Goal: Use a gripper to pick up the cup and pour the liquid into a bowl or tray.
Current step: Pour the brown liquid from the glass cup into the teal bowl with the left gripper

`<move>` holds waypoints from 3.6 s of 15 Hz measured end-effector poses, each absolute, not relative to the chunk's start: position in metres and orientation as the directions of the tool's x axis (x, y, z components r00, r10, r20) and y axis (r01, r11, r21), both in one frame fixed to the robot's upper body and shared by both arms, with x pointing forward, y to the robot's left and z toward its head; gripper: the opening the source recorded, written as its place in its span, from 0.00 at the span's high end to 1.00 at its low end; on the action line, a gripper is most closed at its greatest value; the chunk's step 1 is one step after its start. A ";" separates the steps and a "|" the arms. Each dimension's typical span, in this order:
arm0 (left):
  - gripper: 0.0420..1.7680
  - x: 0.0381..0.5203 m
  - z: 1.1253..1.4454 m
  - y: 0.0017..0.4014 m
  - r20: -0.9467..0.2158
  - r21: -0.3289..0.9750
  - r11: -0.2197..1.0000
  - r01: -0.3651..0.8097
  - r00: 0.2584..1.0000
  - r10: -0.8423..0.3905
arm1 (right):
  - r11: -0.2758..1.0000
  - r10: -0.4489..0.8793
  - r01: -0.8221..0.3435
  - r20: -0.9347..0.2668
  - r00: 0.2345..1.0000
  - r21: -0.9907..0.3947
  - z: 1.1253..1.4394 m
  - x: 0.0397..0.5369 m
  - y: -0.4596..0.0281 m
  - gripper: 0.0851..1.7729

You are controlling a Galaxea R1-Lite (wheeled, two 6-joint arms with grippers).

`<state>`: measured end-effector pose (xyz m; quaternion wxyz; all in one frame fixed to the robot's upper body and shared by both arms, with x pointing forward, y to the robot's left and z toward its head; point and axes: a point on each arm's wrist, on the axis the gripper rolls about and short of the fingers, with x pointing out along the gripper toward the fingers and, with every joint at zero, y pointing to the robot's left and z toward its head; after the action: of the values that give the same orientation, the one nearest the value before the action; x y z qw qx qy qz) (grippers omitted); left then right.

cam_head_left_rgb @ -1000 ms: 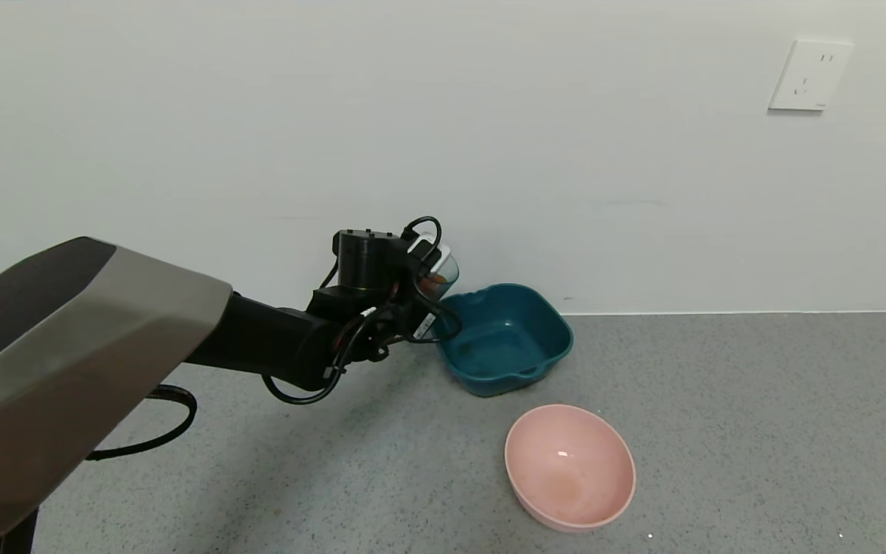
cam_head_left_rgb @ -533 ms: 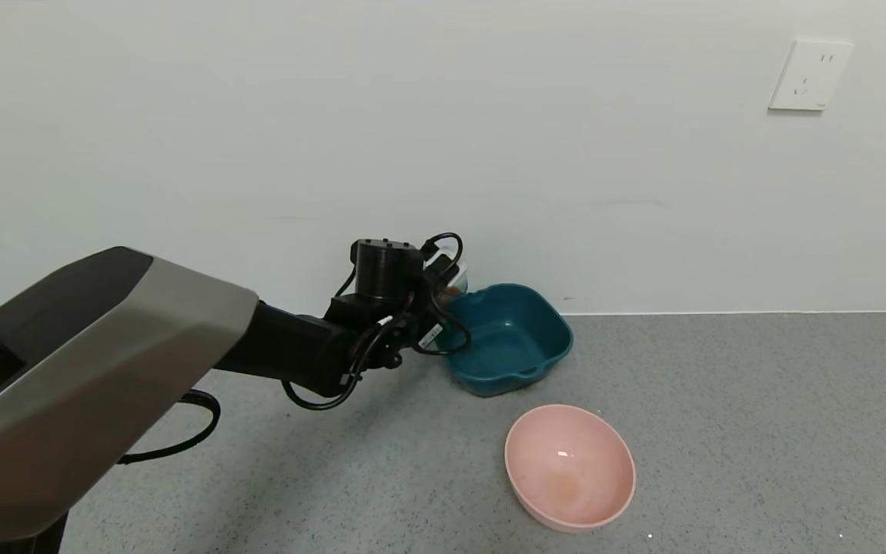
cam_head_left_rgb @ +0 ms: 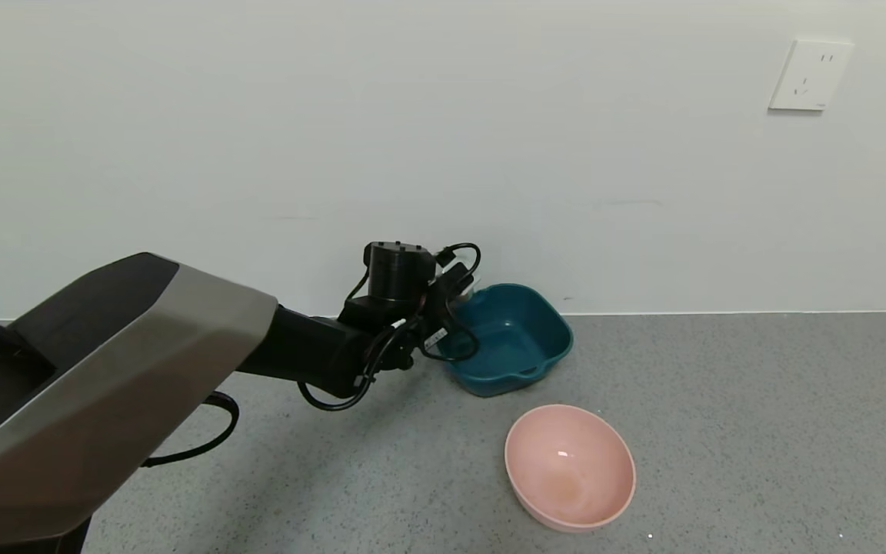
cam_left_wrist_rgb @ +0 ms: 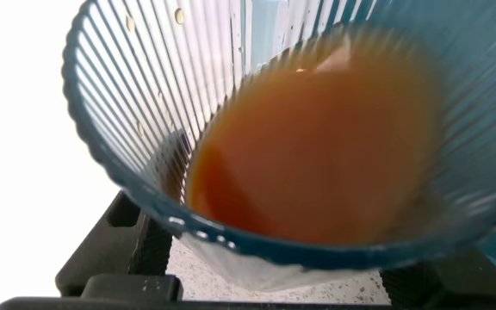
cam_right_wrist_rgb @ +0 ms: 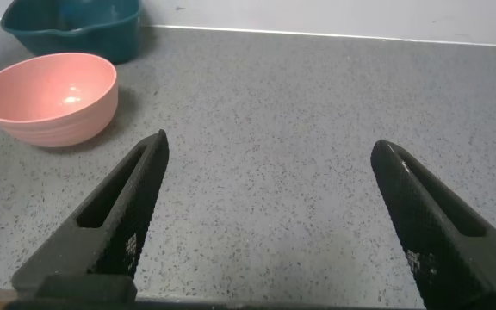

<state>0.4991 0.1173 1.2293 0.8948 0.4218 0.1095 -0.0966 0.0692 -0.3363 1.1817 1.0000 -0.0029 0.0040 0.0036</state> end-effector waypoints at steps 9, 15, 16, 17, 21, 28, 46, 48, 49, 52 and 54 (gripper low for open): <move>0.27 0.500 1.229 0.108 -0.253 0.839 0.492 0.233 0.967 -0.026 | 1.000 0.007 -0.007 -0.008 1.000 -0.006 1.182 0.069 -0.336 0.04; 0.27 0.500 1.229 0.107 -0.246 0.886 0.401 0.231 0.969 -0.015 | 1.000 0.007 -0.007 -0.009 1.000 -0.006 1.182 0.069 -0.336 0.04; 0.27 0.500 1.228 0.107 -0.247 0.895 0.380 0.233 0.969 -0.014 | 1.000 0.007 -0.007 -0.008 1.000 -0.006 1.182 0.069 -0.336 0.04; 0.27 0.500 1.229 0.107 -0.245 0.903 0.361 0.233 0.969 -0.014 | 1.000 0.007 -0.007 -0.008 1.000 -0.005 1.182 0.069 -0.336 0.04; 0.27 0.500 1.232 0.107 -0.237 0.927 0.295 0.232 0.971 -0.017 | 1.000 0.007 -0.007 -0.009 1.000 -0.006 1.182 0.069 -0.336 0.04; 0.27 0.499 1.236 0.103 -0.223 0.952 0.211 0.220 0.975 -0.012 | 1.000 0.007 -0.007 -0.008 1.000 -0.006 1.182 0.069 -0.336 0.04; 0.27 0.488 1.249 0.092 -0.187 0.982 -0.006 0.187 0.982 0.007 | 1.000 0.007 -0.007 -0.008 1.000 -0.005 1.182 0.069 -0.336 0.04; 0.27 0.487 1.254 0.089 -0.147 0.988 -0.042 0.147 0.989 -0.004 | 1.000 0.007 -0.007 -0.008 1.000 -0.006 1.182 0.069 -0.336 0.04; 0.27 0.487 1.257 0.087 -0.121 0.991 -0.065 0.120 0.993 -0.010 | 1.000 0.007 -0.007 -0.008 1.000 -0.006 1.182 0.069 -0.336 0.04; 0.27 0.484 1.257 0.081 -0.104 0.986 -0.131 0.101 0.994 -0.021 | 1.000 0.007 -0.007 -0.008 1.000 -0.006 1.182 0.069 -0.336 0.04; 0.27 0.481 1.255 0.077 -0.108 0.982 -0.158 0.105 0.994 -0.009 | 1.000 0.008 -0.008 -0.008 1.000 -0.006 1.182 0.069 -0.336 0.04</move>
<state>0.4810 0.0768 1.2549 0.6481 0.7597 0.0314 -0.0440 0.0692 -0.3363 1.1817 1.0000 -0.0029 0.0040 0.0038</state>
